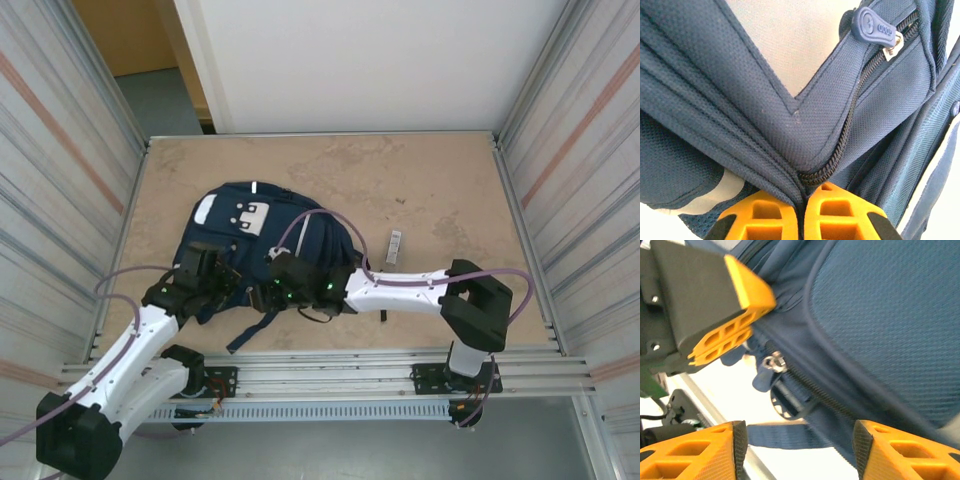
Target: Pack the student bag
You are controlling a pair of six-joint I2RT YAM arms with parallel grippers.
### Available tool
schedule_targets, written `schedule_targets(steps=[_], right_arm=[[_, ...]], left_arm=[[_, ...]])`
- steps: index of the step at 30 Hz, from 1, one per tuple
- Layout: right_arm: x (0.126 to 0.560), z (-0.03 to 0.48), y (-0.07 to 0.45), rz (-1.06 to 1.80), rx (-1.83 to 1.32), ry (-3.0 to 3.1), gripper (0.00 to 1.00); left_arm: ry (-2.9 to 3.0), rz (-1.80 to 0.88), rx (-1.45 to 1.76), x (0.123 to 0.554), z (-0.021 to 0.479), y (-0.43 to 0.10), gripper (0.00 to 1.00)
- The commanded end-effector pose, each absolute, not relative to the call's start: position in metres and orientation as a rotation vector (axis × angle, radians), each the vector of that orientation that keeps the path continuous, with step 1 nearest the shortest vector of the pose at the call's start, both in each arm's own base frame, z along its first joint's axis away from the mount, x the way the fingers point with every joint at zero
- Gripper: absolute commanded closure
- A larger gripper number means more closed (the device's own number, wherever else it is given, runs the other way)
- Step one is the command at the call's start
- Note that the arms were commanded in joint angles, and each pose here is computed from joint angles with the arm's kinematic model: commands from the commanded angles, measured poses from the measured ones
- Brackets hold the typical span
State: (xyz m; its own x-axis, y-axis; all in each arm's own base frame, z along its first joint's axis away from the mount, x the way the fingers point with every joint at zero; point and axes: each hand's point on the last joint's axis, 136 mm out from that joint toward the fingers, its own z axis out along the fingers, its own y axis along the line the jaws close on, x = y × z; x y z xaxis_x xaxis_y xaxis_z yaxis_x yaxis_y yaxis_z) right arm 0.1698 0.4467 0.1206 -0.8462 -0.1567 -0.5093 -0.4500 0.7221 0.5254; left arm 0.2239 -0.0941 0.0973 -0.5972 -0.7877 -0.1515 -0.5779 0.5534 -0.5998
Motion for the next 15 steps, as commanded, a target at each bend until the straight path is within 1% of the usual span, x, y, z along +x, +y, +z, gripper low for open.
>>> schedule_targets(steps=[1, 3, 5, 7, 9, 13, 15], right_arm=[[0.169, 0.115, 0.462, 0.919, -0.263, 2.55, 0.43], [0.173, 0.103, 0.461, 0.901, -0.074, 2.605, 0.48], [0.177, 0.105, 0.462, 0.916, 0.064, 2.605, 0.52], [0.182, 0.112, 0.46, 0.892, 0.126, 2.567, 0.56], [0.188, 0.108, 0.455, 0.839, 0.192, 2.562, 0.61], [0.198, 0.098, 0.452, 0.793, 0.277, 2.57, 0.62], [0.201, 0.097, 0.457, 0.796, 0.282, 2.568, 0.66]], left_arm=[[2.344, -0.944, -1.091, 0.232, 0.114, -0.12, 1.0], [2.358, -1.022, -1.085, 0.231, 0.115, -0.131, 1.0], [2.366, -1.052, -1.088, 0.23, 0.115, -0.135, 1.0], [2.373, -1.05, -1.081, 0.227, 0.115, -0.134, 1.0], [2.377, -1.043, -1.082, 0.224, 0.113, -0.133, 1.0], [2.347, -1.072, -1.081, 0.223, 0.115, -0.132, 1.0], [2.355, -1.075, -1.062, 0.222, 0.116, -0.133, 1.0]])
